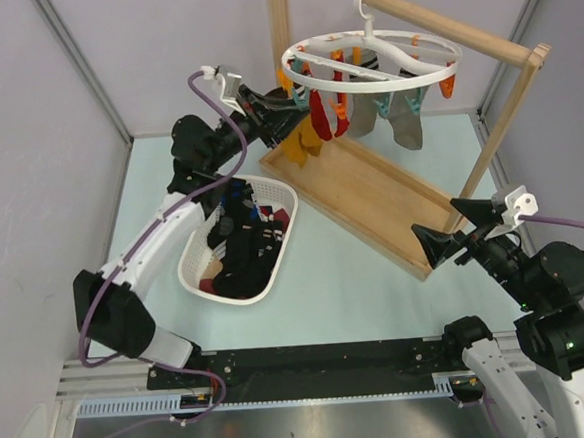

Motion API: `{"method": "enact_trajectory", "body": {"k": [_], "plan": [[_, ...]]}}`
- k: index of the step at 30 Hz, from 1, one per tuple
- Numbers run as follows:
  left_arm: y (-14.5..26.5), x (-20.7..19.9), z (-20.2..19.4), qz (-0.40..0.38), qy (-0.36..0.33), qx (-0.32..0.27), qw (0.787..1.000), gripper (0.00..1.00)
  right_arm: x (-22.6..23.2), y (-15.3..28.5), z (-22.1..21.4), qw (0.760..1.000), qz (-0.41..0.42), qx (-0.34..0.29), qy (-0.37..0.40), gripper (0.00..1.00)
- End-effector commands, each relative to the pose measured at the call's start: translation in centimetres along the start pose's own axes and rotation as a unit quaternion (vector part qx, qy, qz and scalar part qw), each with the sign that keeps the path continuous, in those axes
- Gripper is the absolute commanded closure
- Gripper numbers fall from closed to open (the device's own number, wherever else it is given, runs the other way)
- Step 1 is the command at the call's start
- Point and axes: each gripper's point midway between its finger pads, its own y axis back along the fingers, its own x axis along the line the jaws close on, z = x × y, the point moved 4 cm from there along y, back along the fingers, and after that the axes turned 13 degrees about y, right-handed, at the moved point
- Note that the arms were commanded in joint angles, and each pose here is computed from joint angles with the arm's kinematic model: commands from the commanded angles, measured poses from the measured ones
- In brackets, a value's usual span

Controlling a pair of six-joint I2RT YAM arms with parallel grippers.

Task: Clip the socks to the hanger
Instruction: Open the clamp at the hanger.

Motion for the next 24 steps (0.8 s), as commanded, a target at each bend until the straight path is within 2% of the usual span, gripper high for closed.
{"method": "enact_trajectory", "body": {"k": [1,9,18,23,24], "plan": [[0.3,-2.6,1.2,0.05,-0.094,-0.027,0.994,0.92,0.8,-1.1,2.4,0.998,0.04,-0.051,-0.026,0.0],[-0.5,-3.3,-0.9,0.09,-0.123,-0.023,0.988,0.93,0.6,-5.4,5.3,0.99,0.08,-0.062,-0.098,0.0],[-1.7,-3.3,-3.9,0.1,-0.158,-0.013,0.982,0.92,-0.8,-11.0,8.0,0.984,0.033,-0.073,-0.16,0.0],[-2.2,-3.0,-5.6,0.106,-0.184,-0.011,0.977,0.92,0.2,-13.2,9.3,0.984,0.008,-0.079,-0.161,0.0],[-2.2,-3.0,-5.7,0.105,-0.186,-0.012,0.977,0.92,-0.3,-13.6,9.5,0.983,-0.018,-0.086,-0.16,0.0]]}}
